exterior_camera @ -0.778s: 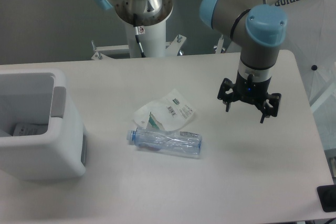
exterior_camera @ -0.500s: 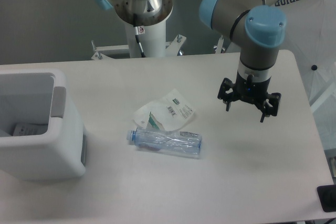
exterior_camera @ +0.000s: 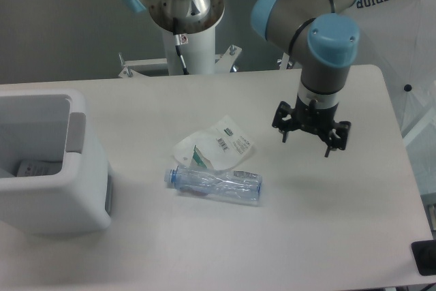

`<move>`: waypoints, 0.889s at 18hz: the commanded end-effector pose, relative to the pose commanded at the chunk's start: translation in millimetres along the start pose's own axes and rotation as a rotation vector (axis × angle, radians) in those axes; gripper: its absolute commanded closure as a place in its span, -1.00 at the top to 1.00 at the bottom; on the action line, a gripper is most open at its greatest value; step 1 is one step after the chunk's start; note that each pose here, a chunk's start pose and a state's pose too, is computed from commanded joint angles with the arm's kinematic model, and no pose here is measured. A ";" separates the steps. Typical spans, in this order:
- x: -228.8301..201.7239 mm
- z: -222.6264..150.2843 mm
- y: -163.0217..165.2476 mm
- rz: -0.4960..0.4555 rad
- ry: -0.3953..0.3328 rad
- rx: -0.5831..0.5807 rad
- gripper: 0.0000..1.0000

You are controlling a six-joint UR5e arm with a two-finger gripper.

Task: Place the trash in the trash can
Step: 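Move the gripper over the white plastic wrapper and lower it, then close the gripper on the white plastic wrapper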

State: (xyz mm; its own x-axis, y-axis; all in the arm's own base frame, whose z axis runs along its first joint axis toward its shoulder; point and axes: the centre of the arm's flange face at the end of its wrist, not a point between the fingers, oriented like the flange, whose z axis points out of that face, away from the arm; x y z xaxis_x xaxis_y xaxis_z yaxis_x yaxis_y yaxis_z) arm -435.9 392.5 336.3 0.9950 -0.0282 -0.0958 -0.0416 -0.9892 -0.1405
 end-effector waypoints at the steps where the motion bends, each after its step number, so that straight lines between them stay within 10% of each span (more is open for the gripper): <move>1: 13.5 1.4 -12.5 0.029 0.006 0.002 1.00; 16: 174.4 60.6 -92.8 0.244 0.153 -0.067 1.00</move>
State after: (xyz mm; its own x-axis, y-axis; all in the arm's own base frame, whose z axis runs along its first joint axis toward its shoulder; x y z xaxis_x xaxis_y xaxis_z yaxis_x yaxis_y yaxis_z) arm -264.0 488.1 272.9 0.9588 -0.2825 0.0312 -0.2801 -0.9578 -0.0652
